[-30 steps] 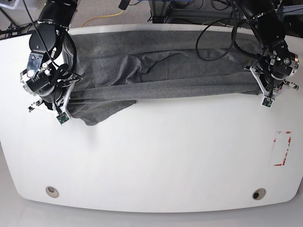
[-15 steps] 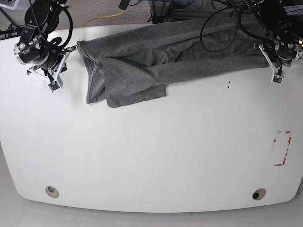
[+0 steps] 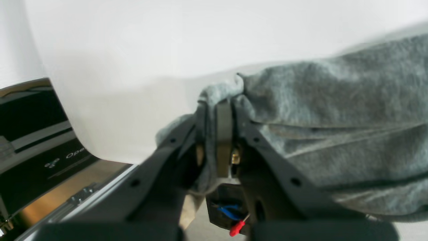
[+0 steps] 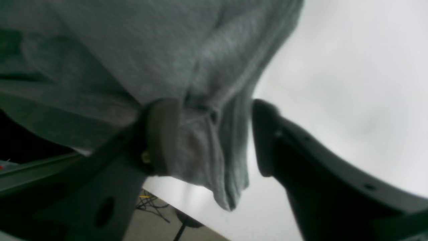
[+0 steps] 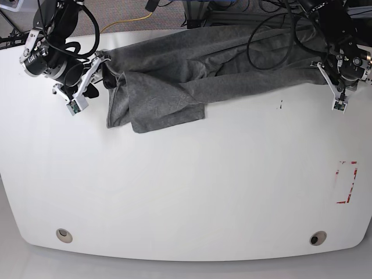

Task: Fold the T-shirt properly
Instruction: 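Release the folded hem and move the right gripper to the sleeve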

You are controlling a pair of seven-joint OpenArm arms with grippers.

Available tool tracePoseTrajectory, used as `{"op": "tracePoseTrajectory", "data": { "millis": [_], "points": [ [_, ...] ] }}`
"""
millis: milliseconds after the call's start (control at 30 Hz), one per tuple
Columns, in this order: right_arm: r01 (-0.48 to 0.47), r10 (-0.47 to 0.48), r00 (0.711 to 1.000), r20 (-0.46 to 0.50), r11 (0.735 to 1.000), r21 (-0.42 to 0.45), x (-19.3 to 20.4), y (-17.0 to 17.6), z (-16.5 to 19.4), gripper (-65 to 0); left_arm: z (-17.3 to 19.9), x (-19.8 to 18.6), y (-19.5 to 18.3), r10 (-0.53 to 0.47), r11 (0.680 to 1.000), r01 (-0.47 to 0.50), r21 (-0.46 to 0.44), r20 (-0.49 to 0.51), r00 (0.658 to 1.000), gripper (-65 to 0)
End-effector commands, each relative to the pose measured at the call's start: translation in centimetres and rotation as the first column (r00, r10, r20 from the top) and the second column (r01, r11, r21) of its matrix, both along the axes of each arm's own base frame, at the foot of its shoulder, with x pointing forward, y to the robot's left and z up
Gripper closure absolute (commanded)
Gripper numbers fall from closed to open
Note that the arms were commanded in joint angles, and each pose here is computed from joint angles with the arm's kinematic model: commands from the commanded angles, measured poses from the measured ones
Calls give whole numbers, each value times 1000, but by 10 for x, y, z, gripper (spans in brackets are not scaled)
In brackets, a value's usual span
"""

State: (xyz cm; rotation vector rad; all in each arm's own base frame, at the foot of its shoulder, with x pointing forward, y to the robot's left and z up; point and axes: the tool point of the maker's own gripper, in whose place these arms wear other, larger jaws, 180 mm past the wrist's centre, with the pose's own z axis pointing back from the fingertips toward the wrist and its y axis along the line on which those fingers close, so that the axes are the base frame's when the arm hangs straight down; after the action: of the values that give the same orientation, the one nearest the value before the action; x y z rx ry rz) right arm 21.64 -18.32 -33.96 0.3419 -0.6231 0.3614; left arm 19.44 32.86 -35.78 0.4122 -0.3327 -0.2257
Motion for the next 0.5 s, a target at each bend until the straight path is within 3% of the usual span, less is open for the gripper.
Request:
{"op": "tracePoseTrajectory", "data": {
  "millis": [0,200,367,467],
  "points": [
    [-26,22,997,70,998,55,14,18,15,-428,10,4,5,-3,1000,2,25,24,1000,-74],
    [-65,64,997,53,998,8,25,42,5,-431,9,4,5,-2,1000,2,24,21,1000,-301],
    [-122,123,992,15,991,-48,30,67,-10,-428,13,1,6,12,999,-12,30,15,1000,-329],
    [-134,134,991,0,988,-76,29,75,-17,-385,20,-2,6,23,999,-23,47,8,1000,-326]
  ]
}}
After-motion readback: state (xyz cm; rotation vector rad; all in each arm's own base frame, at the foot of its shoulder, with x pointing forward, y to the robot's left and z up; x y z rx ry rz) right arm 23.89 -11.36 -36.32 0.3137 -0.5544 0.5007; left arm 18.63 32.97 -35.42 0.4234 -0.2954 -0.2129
